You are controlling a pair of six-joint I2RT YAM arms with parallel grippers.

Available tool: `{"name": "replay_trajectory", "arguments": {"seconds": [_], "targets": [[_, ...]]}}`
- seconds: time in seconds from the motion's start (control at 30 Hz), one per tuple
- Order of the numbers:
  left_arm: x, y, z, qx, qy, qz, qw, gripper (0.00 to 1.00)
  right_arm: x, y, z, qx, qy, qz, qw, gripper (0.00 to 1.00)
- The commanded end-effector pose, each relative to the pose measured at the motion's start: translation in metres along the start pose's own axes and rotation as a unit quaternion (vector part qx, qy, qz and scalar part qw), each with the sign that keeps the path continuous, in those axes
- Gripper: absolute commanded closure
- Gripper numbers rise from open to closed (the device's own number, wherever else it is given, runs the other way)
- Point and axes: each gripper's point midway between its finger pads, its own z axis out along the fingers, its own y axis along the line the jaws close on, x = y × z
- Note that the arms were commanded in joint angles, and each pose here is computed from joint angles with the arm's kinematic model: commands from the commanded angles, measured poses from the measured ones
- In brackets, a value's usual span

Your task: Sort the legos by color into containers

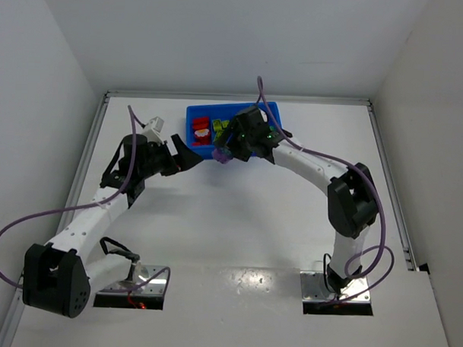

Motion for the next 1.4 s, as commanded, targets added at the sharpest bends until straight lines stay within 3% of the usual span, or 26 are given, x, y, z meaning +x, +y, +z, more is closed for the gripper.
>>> {"name": "replay_trajectory", "arguments": {"seconds": [0.0, 1.0, 1.13, 1.23, 1.33, 1.37], "targets": [[-0.013, -0.011, 0.012, 0.017, -0.028, -0.037, 0.999, 0.05, -0.009, 0.025, -0.003, -0.015, -0.008, 0.067, 0.998, 1.00], [-0.025, -0.035, 0.048, 0.051, -0.033, -0.006, 0.998, 0.11, 0.012, 0.063, -0.008, -0.061, 0.013, 0.048, 0.997, 1.00], [-0.030, -0.038, 0.050, 0.057, -0.040, -0.003, 0.998, 0.17, 0.017, 0.068, -0.009, -0.069, 0.018, 0.045, 0.996, 1.00], [-0.029, -0.036, 0.052, 0.054, -0.037, -0.004, 0.998, 0.31, 0.019, 0.075, -0.011, -0.075, 0.020, 0.047, 0.996, 1.00], [-0.025, -0.040, 0.052, 0.061, -0.031, -0.003, 0.998, 0.50, 0.016, 0.077, -0.012, -0.077, 0.014, 0.047, 0.996, 1.00], [-0.022, -0.037, 0.053, 0.058, -0.028, -0.004, 0.998, 0.65, 0.013, 0.081, -0.014, -0.081, 0.011, 0.047, 0.996, 1.00]]}}
